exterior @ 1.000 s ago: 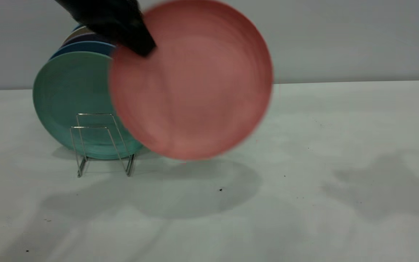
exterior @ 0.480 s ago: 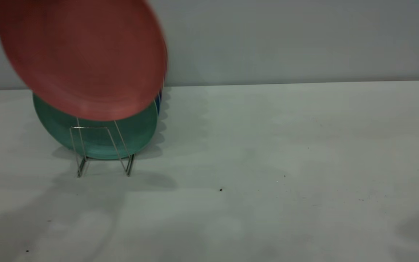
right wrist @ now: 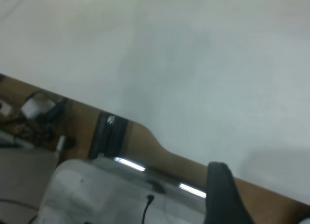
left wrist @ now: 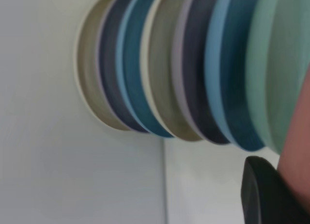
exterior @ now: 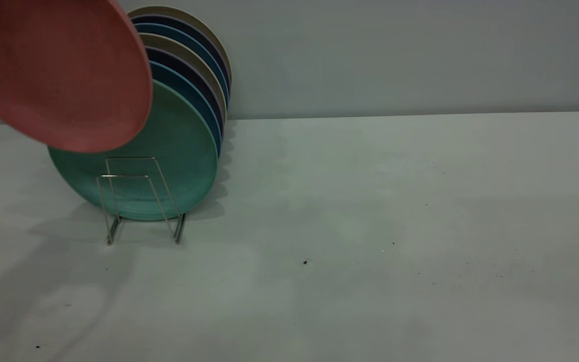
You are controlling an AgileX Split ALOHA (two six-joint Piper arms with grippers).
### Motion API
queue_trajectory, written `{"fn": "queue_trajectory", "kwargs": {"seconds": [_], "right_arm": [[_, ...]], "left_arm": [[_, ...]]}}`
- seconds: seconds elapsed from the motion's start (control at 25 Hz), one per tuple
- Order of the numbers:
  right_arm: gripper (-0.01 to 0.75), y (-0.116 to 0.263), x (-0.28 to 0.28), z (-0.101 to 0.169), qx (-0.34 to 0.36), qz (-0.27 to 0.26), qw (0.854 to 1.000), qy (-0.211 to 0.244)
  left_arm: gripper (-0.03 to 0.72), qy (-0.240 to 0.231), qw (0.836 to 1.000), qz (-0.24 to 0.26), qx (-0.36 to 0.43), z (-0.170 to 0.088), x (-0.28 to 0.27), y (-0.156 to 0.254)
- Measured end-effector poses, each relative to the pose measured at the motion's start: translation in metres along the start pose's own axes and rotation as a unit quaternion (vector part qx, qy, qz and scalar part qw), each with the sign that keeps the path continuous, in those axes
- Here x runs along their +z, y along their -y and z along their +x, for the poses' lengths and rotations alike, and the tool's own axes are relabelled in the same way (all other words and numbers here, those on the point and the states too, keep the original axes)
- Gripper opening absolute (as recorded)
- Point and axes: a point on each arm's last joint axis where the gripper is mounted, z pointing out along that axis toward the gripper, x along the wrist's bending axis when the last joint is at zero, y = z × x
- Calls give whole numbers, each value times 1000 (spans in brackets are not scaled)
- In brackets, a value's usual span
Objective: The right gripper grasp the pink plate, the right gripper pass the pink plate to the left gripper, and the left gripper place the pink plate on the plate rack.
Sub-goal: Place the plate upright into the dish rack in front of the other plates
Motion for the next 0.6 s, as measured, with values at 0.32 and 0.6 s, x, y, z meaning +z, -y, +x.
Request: {"fn": "queue_trajectory", "kwargs": {"seconds": [0.32,0.6], "right_arm": [[446,53,-1,12,-19,-67,996,60],[446,66,-9,9,3,-108,985,132]], "left_arm": [[59,2,1000,-13,-4,-1,24,0],[59,21,1000,-12,-8,-5,42,3]]}}
